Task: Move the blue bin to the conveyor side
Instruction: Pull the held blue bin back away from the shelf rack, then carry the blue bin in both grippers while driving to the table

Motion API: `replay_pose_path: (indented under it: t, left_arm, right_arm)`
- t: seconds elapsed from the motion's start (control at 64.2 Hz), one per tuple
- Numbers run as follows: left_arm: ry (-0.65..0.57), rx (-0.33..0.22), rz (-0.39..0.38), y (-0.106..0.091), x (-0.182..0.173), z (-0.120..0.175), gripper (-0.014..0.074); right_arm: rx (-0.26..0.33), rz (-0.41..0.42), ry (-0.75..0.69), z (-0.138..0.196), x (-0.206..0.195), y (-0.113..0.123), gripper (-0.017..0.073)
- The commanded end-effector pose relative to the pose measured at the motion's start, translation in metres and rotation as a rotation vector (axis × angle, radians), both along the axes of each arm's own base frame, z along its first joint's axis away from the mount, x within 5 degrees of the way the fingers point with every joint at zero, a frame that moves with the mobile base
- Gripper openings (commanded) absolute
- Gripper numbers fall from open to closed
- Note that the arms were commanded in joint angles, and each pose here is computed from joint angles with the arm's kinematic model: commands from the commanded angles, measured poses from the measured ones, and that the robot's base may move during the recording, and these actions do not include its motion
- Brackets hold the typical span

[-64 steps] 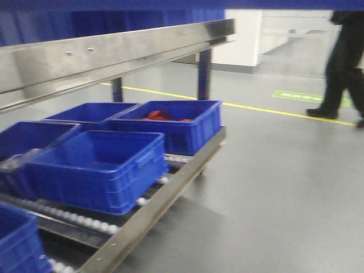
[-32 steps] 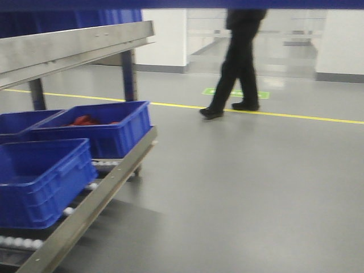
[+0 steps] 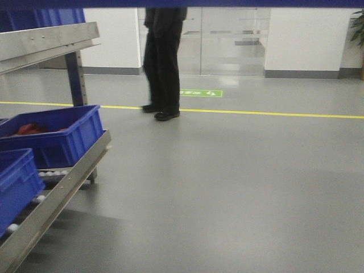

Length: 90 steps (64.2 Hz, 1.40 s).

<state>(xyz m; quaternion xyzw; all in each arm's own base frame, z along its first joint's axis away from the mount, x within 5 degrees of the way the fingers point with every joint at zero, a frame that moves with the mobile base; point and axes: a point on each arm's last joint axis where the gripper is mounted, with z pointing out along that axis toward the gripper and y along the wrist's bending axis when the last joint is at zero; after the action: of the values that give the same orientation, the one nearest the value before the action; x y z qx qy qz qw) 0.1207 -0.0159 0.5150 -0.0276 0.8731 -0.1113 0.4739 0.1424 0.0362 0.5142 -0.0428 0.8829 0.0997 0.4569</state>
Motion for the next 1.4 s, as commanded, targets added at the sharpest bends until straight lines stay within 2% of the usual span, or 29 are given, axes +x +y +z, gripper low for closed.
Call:
replay_pose_path:
  t: [0.0,1.387]
  left_arm:
    - [-0.128,0.032,0.02,0.003,-0.007,0.0131,-0.002]
    - [-0.13,0.032,0.02,0.003,-0.0069,0.0132,-0.002]
  right_arm:
    - [-0.034,-0.042,-0.14,0.0131,-0.0024,-0.0072,-0.008]
    - [-0.034,-0.042,-0.14,0.0131,-0.0024,-0.0072,-0.008]
